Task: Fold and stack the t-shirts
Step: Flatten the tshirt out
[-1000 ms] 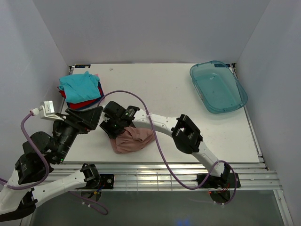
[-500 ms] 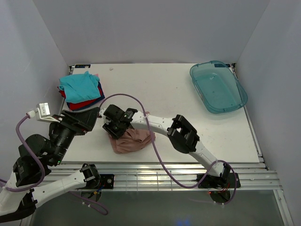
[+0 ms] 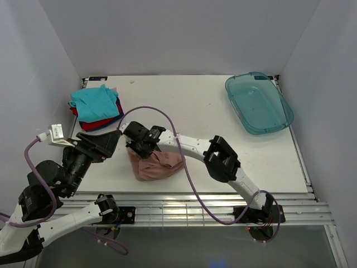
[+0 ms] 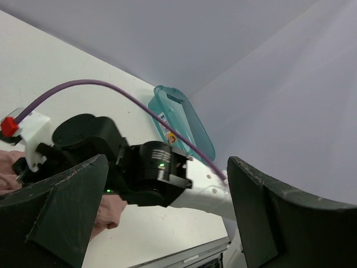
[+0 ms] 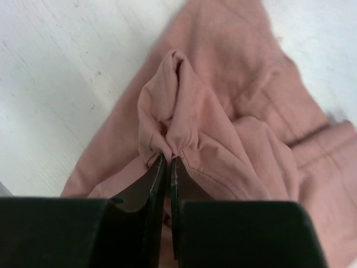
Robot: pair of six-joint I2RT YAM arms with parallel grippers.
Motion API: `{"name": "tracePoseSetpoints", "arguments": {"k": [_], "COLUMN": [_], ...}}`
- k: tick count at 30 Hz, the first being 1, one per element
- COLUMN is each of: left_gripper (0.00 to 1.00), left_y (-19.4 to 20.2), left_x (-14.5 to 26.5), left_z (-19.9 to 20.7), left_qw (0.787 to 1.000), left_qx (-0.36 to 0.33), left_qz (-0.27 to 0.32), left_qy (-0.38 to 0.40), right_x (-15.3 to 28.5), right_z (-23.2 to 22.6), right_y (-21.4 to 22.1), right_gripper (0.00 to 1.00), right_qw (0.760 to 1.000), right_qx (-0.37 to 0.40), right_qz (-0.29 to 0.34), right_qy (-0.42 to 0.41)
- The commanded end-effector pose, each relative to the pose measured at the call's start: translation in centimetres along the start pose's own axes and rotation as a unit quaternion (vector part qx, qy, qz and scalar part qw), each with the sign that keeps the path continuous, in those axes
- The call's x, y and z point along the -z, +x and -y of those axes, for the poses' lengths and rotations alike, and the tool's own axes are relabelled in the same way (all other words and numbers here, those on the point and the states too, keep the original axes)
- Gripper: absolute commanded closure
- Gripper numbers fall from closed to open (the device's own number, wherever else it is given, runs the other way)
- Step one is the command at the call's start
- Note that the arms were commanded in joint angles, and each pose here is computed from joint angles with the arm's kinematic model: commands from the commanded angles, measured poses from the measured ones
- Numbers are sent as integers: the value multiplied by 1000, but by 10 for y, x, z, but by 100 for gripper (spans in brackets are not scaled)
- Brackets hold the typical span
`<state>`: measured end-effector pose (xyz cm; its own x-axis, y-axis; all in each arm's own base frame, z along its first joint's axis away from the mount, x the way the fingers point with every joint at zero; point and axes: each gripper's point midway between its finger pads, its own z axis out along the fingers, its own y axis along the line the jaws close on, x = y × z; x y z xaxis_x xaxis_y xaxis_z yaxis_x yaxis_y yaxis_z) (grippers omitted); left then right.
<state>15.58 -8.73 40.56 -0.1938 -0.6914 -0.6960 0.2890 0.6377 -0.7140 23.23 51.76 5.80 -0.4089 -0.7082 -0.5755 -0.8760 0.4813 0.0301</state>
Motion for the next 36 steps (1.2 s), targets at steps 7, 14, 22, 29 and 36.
{"name": "tracePoseSetpoints", "arguments": {"k": [7,14,22,29,36], "left_gripper": [2,2,2,2,2], "left_y": [35,102,189,210,228], "left_x": [-24,-71,-131,-152,-167], "left_z": [-5,-24,-69,-114,-152], "left_qw": [999,984,924,896,879], "left_qx": [-23,-98,-171,-173,-191], "left_qz": [-31,-92,-241,-284,-306], "left_qy": [-29,-116,-242,-293,-312], "right_x": [258,331,304,279,264], "right_z": [87,127,117,130,124], "right_y": [-36,84,209,238,170], "right_gripper": [92,90,92,63,56], "right_qw": [961,918,884,859,890], "right_qx": [-85,-163,-275,-265,-287], "right_qz": [128,33,-75,-143,-43], "right_qy": [230,360,370,414,350]}}
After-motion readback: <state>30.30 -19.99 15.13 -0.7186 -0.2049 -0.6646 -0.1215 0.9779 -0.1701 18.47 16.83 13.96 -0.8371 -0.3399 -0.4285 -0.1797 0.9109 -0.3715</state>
